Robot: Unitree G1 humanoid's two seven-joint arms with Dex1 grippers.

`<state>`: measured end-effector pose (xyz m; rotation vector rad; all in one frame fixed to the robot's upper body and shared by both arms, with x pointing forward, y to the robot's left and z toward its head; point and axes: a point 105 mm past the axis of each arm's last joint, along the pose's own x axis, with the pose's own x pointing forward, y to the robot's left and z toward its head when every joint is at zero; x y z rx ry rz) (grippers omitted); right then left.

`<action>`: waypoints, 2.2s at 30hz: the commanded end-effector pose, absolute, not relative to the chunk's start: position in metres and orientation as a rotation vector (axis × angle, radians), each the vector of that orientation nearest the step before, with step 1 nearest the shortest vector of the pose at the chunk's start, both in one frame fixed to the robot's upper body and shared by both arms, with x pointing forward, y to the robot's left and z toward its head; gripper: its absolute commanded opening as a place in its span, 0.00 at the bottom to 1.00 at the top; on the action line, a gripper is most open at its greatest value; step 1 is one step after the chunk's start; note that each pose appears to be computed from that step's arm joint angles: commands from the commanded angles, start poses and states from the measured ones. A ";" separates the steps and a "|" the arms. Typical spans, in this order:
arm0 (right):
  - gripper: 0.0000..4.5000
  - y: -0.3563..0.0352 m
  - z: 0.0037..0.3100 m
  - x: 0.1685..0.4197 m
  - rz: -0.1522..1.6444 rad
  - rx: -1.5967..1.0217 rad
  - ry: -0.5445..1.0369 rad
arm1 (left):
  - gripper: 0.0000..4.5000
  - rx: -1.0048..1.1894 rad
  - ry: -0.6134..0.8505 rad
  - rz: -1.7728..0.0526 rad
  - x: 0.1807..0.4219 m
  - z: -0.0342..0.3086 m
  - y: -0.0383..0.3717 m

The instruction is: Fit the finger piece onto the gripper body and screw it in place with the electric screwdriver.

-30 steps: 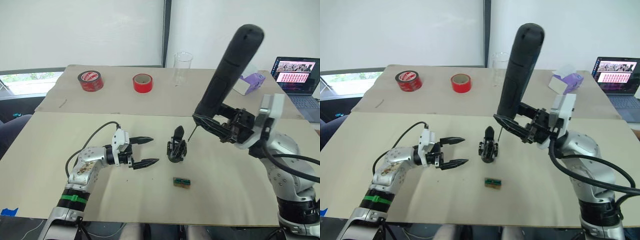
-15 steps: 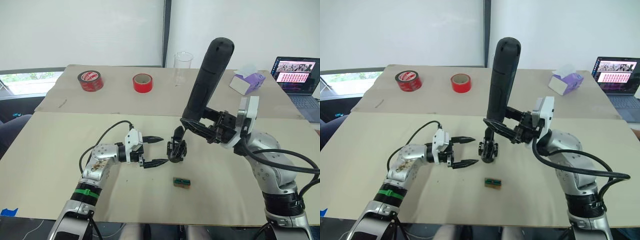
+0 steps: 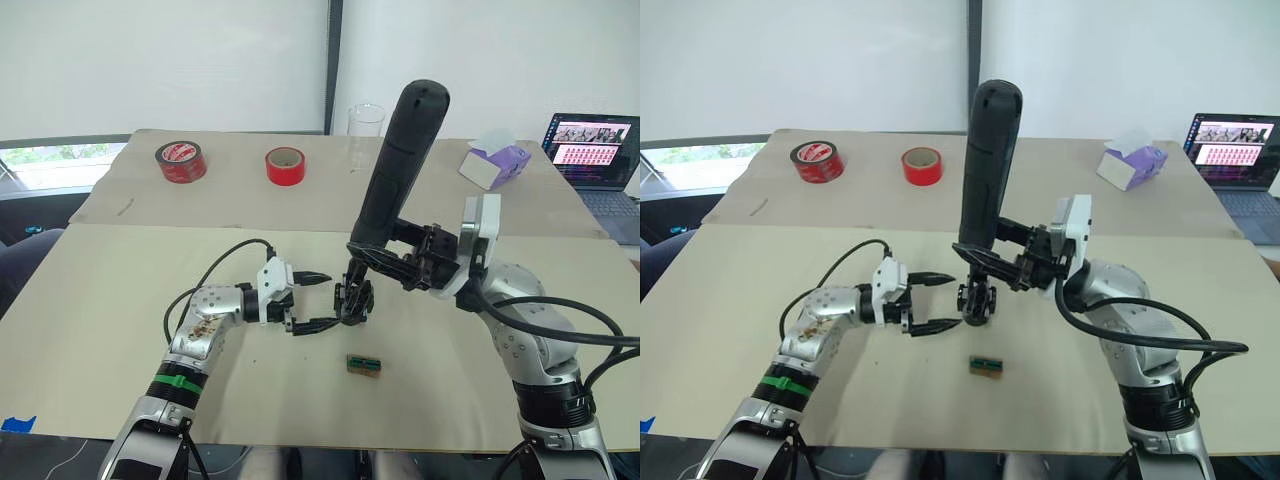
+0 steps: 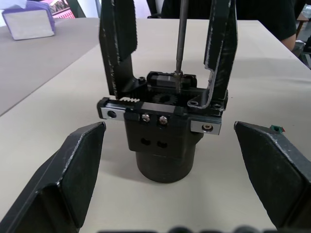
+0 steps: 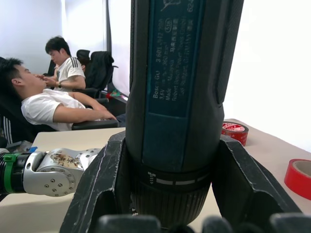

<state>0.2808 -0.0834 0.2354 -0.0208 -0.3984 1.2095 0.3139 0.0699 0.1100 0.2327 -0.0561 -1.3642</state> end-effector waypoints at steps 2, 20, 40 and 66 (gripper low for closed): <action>0.42 -0.080 0.253 0.273 1.242 -0.042 -0.468 | 1.00 0.255 -0.071 -1.369 0.315 0.113 0.070; 0.42 -0.079 0.252 0.269 1.263 -0.036 -0.450 | 1.00 0.252 -0.070 -1.373 0.314 0.109 0.068; 0.42 -0.080 0.251 0.269 1.266 -0.037 -0.435 | 1.00 0.268 -0.087 -1.396 0.312 0.110 0.058; 0.42 -0.083 0.250 0.271 1.258 -0.046 -0.430 | 1.00 0.255 -0.085 -1.394 0.312 0.111 0.052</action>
